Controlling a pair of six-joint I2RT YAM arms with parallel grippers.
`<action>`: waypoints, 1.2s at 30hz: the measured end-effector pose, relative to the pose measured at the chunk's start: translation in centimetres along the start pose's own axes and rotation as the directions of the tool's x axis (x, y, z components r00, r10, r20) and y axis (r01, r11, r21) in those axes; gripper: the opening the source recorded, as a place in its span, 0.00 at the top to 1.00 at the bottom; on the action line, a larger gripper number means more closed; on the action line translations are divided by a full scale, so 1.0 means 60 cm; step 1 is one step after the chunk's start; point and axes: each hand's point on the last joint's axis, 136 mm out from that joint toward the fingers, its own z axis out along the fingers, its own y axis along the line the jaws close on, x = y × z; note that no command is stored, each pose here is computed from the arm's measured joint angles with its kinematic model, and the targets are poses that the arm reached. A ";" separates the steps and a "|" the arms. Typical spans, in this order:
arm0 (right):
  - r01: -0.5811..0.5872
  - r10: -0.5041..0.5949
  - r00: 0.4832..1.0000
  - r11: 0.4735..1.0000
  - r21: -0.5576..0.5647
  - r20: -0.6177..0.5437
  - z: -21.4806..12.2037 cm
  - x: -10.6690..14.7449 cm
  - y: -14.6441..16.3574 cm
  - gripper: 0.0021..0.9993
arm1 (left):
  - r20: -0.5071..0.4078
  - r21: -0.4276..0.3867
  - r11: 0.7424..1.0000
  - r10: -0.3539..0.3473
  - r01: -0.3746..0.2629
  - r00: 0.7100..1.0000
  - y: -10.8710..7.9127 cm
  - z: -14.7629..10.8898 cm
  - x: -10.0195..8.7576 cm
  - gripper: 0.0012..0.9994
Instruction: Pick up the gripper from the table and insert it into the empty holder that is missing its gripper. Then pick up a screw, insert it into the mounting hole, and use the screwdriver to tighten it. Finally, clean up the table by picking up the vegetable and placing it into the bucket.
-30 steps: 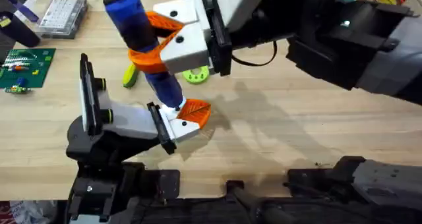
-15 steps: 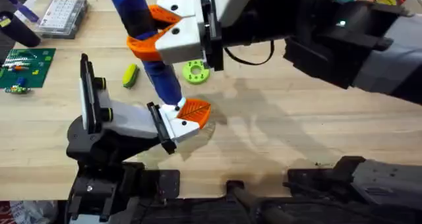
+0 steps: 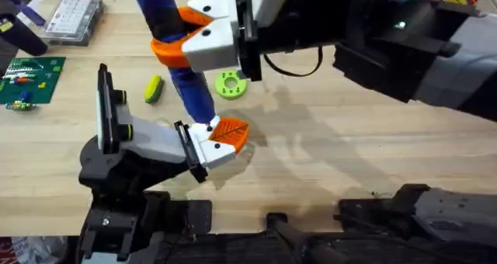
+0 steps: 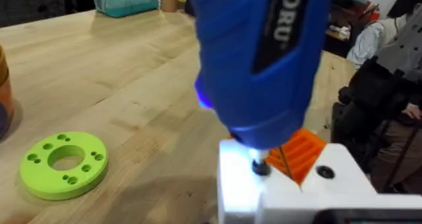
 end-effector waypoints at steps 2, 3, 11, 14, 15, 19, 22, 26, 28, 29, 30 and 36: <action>-0.006 0.006 1.000 1.000 0.004 0.004 0.000 -0.002 -0.001 0.97 | -0.001 0.005 1.000 0.002 -0.002 1.000 -0.001 0.000 0.000 0.99; -0.008 0.008 1.000 1.000 0.004 0.005 0.000 -0.002 -0.001 0.97 | -0.001 0.006 1.000 0.003 -0.003 1.000 -0.002 0.000 0.000 0.99; 0.022 -0.020 0.999 0.998 -0.066 0.037 0.001 -0.010 0.017 0.97 | -0.001 0.007 1.000 0.011 -0.011 1.000 -0.002 0.000 0.000 0.99; 0.004 -0.002 0.999 0.997 -0.076 0.037 0.001 -0.011 0.019 0.97 | -0.001 0.010 1.000 0.018 -0.018 1.000 -0.003 0.000 0.000 0.99; -0.006 0.008 0.999 0.997 -0.075 0.036 0.001 -0.011 0.019 0.97 | -0.001 0.011 1.000 0.019 -0.019 1.000 -0.003 0.000 0.000 0.99; -0.006 0.009 0.999 0.997 -0.075 0.036 0.001 -0.011 0.019 0.97 | -0.001 0.011 1.000 0.019 -0.019 1.000 -0.003 0.000 0.000 0.99; -0.006 0.009 0.999 0.997 -0.075 0.036 0.001 -0.011 0.019 0.97 | -0.001 0.011 1.000 0.019 -0.019 1.000 -0.003 0.000 0.000 0.99; -0.006 0.009 0.999 0.997 -0.075 0.036 0.001 -0.011 0.019 0.97 | -0.001 0.011 1.000 0.019 -0.019 1.000 -0.003 0.000 0.000 0.99; -0.006 0.009 0.999 0.997 -0.075 0.036 0.001 -0.011 0.019 0.97 | -0.001 0.011 1.000 0.019 -0.019 1.000 -0.003 0.000 0.000 0.99; -0.006 0.009 0.999 0.997 -0.075 0.036 0.001 -0.011 0.019 0.97 | -0.001 0.011 1.000 0.019 -0.019 1.000 -0.003 0.000 0.000 0.99; -0.006 0.009 0.999 0.997 -0.075 0.036 0.001 -0.011 0.019 0.97 | -0.001 0.011 1.000 0.019 -0.019 1.000 -0.003 0.000 0.000 0.99; -0.006 0.009 0.999 0.997 -0.075 0.036 0.001 -0.011 0.019 0.97 | -0.001 0.011 1.000 0.019 -0.019 1.000 -0.003 0.000 0.000 0.99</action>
